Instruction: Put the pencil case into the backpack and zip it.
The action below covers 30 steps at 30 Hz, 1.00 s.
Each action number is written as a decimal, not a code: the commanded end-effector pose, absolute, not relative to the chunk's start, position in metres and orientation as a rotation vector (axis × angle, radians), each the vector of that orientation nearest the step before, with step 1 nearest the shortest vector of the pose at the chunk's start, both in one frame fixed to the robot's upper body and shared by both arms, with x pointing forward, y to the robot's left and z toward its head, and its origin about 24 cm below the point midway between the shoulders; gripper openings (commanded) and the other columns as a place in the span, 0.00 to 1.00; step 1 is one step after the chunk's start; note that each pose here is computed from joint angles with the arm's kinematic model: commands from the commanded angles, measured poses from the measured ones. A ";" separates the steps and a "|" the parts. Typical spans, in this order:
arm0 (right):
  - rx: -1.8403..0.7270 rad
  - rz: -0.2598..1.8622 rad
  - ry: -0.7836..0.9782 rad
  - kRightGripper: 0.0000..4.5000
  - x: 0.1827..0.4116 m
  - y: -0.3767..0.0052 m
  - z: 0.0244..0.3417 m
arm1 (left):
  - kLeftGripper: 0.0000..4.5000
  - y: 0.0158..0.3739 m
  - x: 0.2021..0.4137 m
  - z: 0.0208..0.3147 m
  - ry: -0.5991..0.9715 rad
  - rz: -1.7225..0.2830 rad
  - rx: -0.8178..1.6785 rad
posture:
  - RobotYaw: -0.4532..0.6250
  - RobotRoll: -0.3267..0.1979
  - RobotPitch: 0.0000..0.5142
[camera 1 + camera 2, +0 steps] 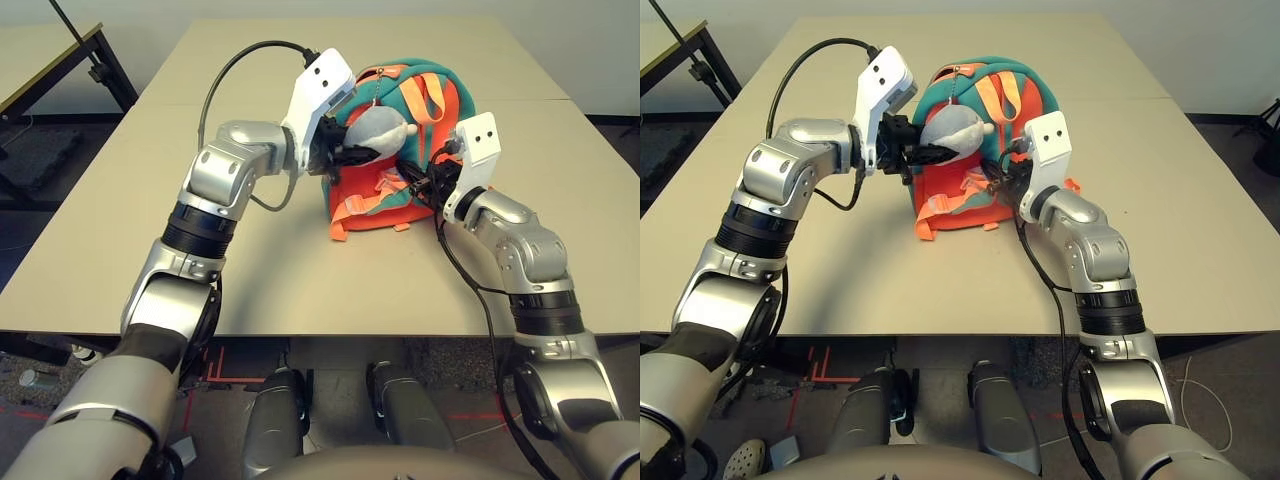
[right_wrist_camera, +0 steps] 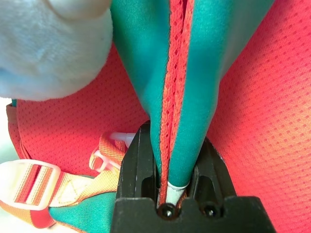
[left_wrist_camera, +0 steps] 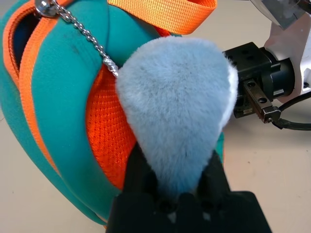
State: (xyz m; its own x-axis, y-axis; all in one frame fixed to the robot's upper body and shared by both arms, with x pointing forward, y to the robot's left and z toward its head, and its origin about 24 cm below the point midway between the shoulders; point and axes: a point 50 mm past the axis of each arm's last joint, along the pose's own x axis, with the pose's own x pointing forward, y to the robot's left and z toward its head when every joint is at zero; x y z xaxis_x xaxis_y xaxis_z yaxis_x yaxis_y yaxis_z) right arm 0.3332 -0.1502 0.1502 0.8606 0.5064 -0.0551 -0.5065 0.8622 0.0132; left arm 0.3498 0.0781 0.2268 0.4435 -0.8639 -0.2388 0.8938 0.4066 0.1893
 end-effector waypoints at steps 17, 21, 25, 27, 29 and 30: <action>0.004 0.541 0.104 0.13 0.335 -0.144 0.136 | 0.06 0.173 0.343 0.285 0.020 -0.927 0.102 | 0.28 0.62 0.22; 0.003 0.545 0.104 0.12 0.337 -0.143 0.135 | 0.06 0.188 0.343 0.272 0.082 -0.876 0.095 | 0.29 0.62 0.21; 0.002 0.551 0.103 0.12 0.339 -0.141 0.135 | 0.06 0.194 0.342 0.253 0.150 -0.860 0.067 | 0.29 0.62 0.21; 0.001 0.554 0.102 0.12 0.339 -0.141 0.135 | 0.06 0.197 0.343 0.243 0.183 -0.851 0.049 | 0.29 0.62 0.21; 0.000 0.555 0.102 0.12 0.339 -0.141 0.135 | 0.06 0.199 0.343 0.232 0.225 -0.847 0.034 | 0.29 0.62 0.21; 0.000 0.555 0.103 0.12 0.339 -0.142 0.135 | 0.06 0.200 0.343 0.225 0.248 -0.849 0.025 | 0.29 0.62 0.21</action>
